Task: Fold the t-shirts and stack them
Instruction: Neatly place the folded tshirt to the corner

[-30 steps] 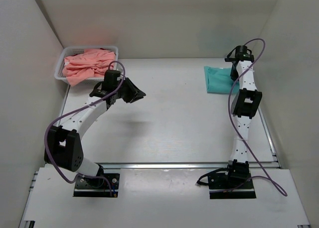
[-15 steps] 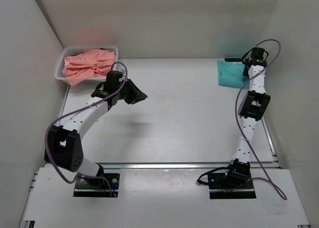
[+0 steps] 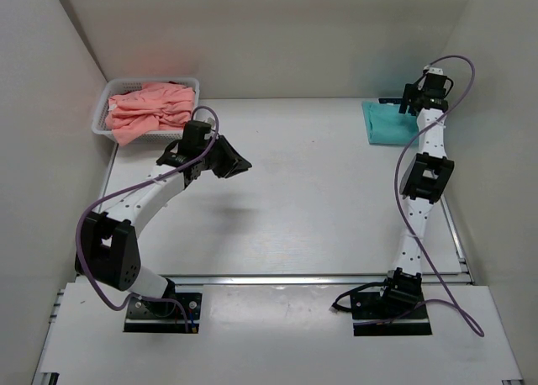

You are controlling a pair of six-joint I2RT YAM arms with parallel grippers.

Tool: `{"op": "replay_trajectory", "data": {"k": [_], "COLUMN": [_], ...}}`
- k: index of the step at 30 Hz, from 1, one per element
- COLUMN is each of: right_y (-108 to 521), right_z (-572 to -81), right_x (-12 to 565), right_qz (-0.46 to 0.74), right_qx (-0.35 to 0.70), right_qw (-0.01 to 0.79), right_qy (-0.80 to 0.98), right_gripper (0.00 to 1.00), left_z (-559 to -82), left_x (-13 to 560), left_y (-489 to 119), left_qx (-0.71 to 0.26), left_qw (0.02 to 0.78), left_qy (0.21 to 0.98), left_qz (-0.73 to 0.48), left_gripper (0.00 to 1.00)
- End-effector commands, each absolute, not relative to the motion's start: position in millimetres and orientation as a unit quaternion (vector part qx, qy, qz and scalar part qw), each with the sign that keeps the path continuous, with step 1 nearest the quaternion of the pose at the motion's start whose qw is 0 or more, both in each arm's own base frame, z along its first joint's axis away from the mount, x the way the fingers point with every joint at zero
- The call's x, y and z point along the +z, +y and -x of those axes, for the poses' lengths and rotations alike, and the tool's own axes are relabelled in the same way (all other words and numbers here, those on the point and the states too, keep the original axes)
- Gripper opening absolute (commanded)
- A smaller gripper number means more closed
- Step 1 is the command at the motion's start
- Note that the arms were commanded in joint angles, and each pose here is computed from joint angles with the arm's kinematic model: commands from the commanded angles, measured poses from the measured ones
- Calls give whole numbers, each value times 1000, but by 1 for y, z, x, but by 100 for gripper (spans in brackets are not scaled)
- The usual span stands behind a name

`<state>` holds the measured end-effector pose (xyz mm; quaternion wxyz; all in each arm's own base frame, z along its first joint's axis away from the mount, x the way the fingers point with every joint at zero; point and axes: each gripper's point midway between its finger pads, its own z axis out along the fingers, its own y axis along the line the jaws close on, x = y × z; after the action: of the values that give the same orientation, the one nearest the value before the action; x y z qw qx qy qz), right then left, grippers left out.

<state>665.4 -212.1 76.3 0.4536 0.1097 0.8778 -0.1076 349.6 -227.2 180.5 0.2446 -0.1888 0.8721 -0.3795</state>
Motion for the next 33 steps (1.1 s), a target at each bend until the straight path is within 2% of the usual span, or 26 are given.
{"op": "replay_trajectory", "data": {"k": [1,2,3,4,7,8,9,10,11,12,13,14,15,16,18,20,22,25,30,33], "right_y": [-211,-207,-202,-199,-181,-176,-171,-160,-155,-143,-134,-115,-106,-87,-54,-19,13,35,30,13], "right_z": [-673,-671,-668,-663,-639,-633,-617,-600,-593,-577,-557,-543,-533,-515,-480,-447,-405,-354,-311,-302], "right_x": [192,208,231,257,343,341,364,392,376,371,389,376,335,345,295,277,229,187,165,155], "right_qz": [-112,-111,-110,-112,-119,-126,-134,-140,-154,-149,-156,-136,-136,-128,-125,-103,-68,-40,-74,-93], "right_qx": [-133,-139,-146,-148,-157,-152,-150,-140,-126,-118,-108,-96,-87,-73,-37,-26,-20,-22,29,24], "right_qw": [543,549,562,576,621,611,617,631,609,591,596,578,532,537,476,440,351,276,262,249], "right_qy": [822,817,807,796,759,766,761,750,768,784,780,799,831,831,870,892,934,960,962,964], "right_gripper": [77,80,93,99,99,99,99,99,99,99,99,99,99,99,99,99,100,100,99,100], "left_z": [-341,-342,-341,-341,-332,-328,-326,-321,-316,-314,-309,-302,-294,-288,-266,-246,-228,-212,-201,-206], "left_x": [200,202,207,207,218,223,227,232,236,239,238,238,232,225,213,192,181,174,168,185], "left_y": [-226,-225,-222,-216,-205,-196,-195,-188,-182,-178,-173,-172,-174,-174,-181,-185,-188,-183,-179,-195], "left_qx": [-394,-393,-393,-389,-387,-383,-384,-379,-374,-371,-360,-356,-353,-350,-362,-374,-390,-382,-360,-380], "left_qw": [259,264,270,272,282,286,291,297,302,306,307,304,293,283,247,208,171,160,163,191], "left_qy": [863,862,860,860,859,859,858,858,859,860,865,871,880,885,895,901,902,908,917,905], "left_qz": [181,184,182,186,182,184,180,178,176,173,167,149,127,118,81,65,65,58,48,-14], "left_gripper": [32,31,32,31,31,32,33,37,57,96,98,98,99,98,99,98,99,99,99,99]}}
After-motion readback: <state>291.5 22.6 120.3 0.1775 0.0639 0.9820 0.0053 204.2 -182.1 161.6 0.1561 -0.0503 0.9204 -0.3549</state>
